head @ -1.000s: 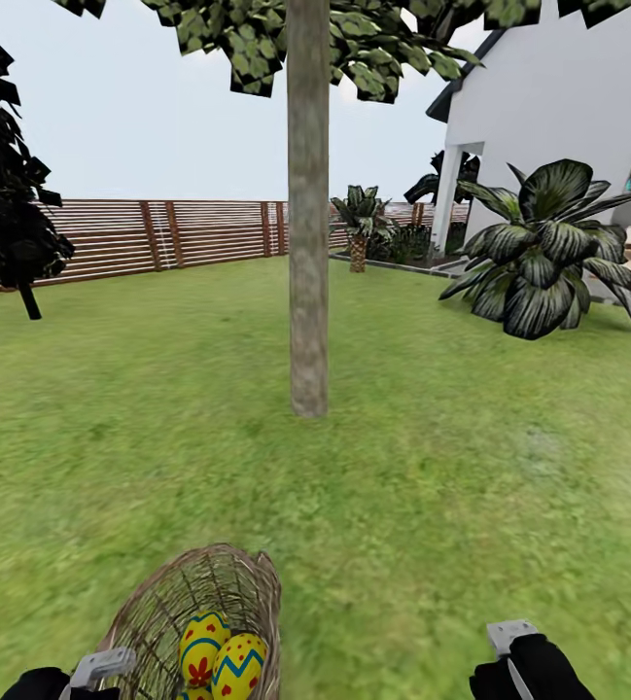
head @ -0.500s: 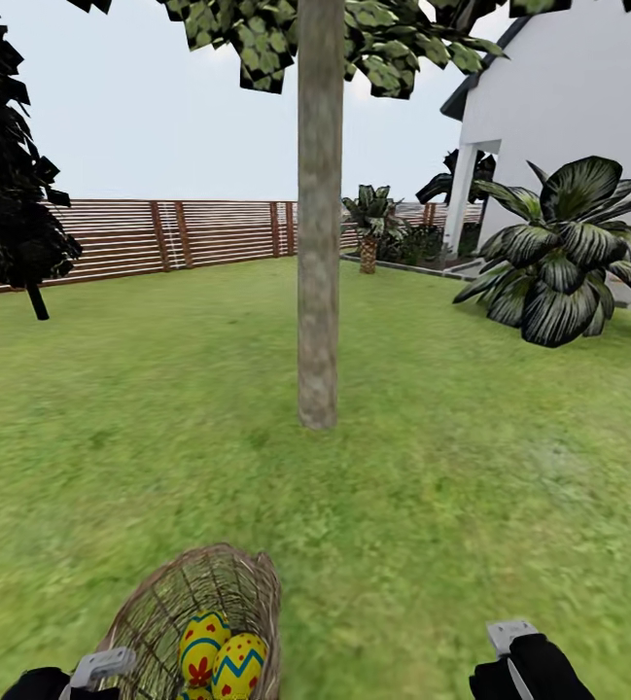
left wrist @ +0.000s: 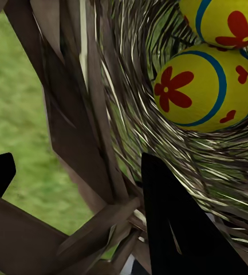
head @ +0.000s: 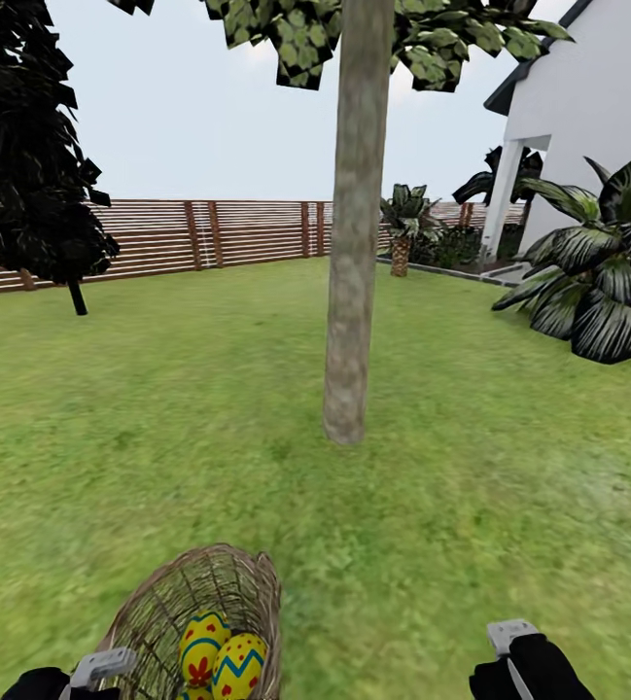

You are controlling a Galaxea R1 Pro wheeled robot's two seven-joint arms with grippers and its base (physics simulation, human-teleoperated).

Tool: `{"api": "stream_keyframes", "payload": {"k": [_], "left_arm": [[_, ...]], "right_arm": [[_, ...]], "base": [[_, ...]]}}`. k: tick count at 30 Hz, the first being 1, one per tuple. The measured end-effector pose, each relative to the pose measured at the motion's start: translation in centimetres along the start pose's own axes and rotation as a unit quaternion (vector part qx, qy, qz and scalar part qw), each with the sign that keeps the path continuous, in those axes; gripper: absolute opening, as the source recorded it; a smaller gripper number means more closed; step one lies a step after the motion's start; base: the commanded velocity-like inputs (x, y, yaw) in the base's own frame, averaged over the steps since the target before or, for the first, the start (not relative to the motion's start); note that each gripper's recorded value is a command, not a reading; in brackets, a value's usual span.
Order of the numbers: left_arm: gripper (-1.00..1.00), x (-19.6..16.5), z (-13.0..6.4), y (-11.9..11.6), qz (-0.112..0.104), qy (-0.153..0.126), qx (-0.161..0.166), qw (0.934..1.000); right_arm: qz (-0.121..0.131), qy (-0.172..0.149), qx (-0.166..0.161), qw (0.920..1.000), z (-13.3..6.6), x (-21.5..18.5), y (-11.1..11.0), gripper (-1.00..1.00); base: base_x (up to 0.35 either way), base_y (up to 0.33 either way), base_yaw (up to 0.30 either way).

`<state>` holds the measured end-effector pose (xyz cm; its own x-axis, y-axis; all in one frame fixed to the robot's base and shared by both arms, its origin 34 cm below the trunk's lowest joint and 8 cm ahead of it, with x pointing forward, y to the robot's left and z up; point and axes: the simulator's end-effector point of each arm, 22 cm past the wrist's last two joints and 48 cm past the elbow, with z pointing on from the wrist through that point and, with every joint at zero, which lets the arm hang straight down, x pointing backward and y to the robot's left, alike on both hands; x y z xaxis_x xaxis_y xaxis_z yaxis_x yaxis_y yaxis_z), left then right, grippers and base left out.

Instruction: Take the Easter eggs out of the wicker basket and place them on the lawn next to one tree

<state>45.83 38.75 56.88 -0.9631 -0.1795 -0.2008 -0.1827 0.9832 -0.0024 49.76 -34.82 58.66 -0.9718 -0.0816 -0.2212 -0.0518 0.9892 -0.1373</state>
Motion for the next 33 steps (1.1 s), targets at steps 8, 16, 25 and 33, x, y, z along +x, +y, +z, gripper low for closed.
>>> {"api": "stream_keyframes", "payload": {"k": [8, 16, 25, 33], "left_arm": [[-1.0, -0.02, -0.01, 0.0, -0.001, 0.0, 0.001, 1.0], [-1.0, -0.02, -0.01, 0.01, -0.001, 0.0, 0.0, 1.0], [-1.0, -0.03, -0.01, 0.01, -0.001, 0.0, 0.0, 1.0], [-1.0, 0.0, -0.01, 0.01, -0.001, 0.0, 0.0, 1.0]], "right_arm": [[0.001, 0.0, 0.0, 1.0, 0.0, 0.01, 0.0, 1.0], [0.001, 0.0, 0.0, 1.0, 0.0, -0.01, 0.0, 1.0], [0.001, 0.0, 0.0, 1.0, 0.0, 0.0, 0.0, 1.0], [0.001, 0.0, 0.0, 1.0, 0.0, 0.01, 0.0, 1.0]], "base": [[0.337, 0.0, 0.0], [0.337, 0.0, 0.0], [0.337, 0.0, 0.0], [0.337, 0.0, 0.0]]}}
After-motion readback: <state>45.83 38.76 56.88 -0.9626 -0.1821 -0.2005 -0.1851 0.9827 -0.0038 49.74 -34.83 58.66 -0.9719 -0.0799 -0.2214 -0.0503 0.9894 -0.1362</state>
